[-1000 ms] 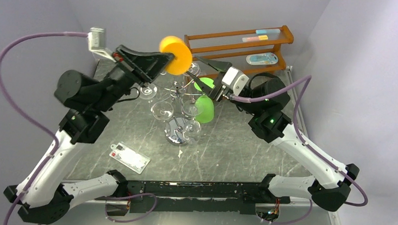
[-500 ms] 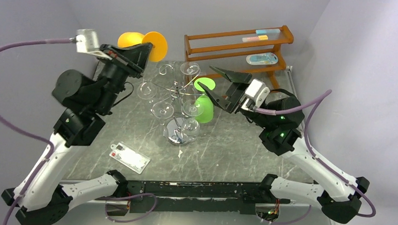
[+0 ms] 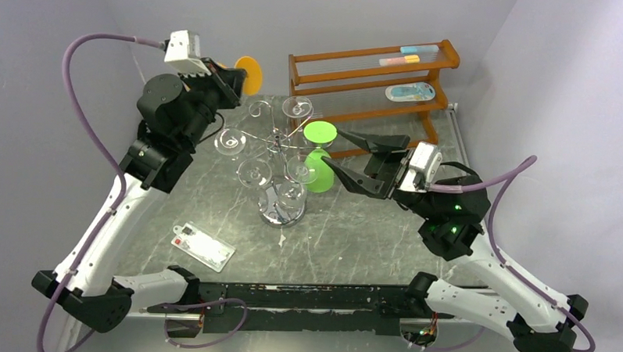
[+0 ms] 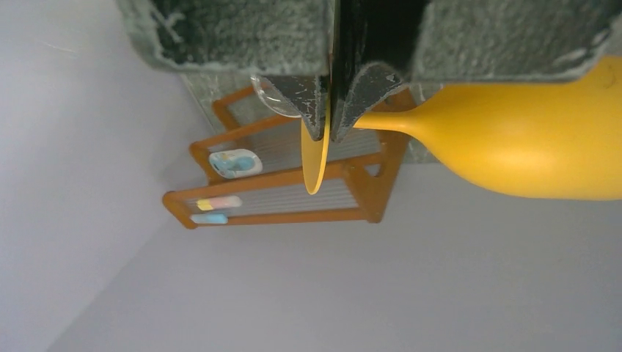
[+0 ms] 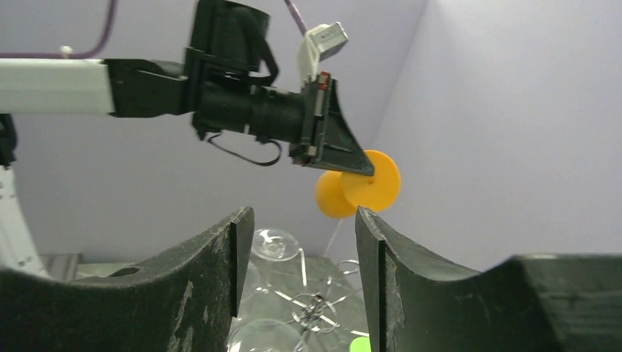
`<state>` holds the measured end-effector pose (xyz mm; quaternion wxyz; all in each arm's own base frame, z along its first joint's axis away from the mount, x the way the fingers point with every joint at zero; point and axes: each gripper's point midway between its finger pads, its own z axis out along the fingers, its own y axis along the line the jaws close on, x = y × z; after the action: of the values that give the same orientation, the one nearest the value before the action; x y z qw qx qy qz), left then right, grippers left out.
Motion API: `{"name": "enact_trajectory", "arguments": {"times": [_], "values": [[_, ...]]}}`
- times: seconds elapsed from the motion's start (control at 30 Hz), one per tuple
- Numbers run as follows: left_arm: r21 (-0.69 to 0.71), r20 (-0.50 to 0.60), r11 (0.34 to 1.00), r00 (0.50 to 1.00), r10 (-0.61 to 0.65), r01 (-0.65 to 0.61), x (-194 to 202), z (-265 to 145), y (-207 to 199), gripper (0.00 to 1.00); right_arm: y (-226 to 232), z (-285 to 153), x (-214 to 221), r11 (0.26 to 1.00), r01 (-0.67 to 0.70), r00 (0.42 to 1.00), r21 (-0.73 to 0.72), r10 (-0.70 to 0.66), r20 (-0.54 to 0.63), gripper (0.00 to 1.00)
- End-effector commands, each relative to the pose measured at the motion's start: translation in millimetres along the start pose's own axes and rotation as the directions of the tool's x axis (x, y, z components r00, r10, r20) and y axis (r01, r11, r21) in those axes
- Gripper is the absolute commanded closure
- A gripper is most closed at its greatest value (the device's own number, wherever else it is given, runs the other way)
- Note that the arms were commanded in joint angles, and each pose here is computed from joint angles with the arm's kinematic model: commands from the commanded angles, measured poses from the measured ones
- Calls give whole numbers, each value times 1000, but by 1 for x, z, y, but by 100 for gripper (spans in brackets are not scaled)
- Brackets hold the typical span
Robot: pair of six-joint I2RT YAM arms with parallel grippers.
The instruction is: Place the wine glass upside down on the wine glass rack
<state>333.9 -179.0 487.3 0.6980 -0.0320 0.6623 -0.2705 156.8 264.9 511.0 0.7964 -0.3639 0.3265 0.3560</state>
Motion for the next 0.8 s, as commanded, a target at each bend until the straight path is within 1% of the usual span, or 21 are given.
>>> {"name": "enact_trajectory", "arguments": {"times": [0.0,0.07,0.17,0.27,0.43,0.53,0.77], "values": [[34,-65,997,996,-60,63,12,9,24,95,16,-16,3,993,-117,993,-28,117,-15,43],[54,-87,994,993,-85,90,19,7,31,95,14,-21,6,986,-164,986,8,165,-26,43],[61,-120,992,987,-107,115,32,1,40,95,5,-25,9,954,-281,958,101,285,-32,43],[106,-163,980,975,-152,170,44,-5,39,95,3,-30,16,924,-352,931,149,362,-48,43],[163,-235,958,952,-196,237,58,-9,35,95,-4,-42,36,875,-407,894,262,440,-80,43],[181,-244,947,945,-219,266,59,-13,35,95,-7,-54,54,835,-434,864,340,492,-107,44],[196,-274,924,924,-269,327,63,-21,33,95,4,-76,89,763,-484,788,428,593,-167,45]]}}
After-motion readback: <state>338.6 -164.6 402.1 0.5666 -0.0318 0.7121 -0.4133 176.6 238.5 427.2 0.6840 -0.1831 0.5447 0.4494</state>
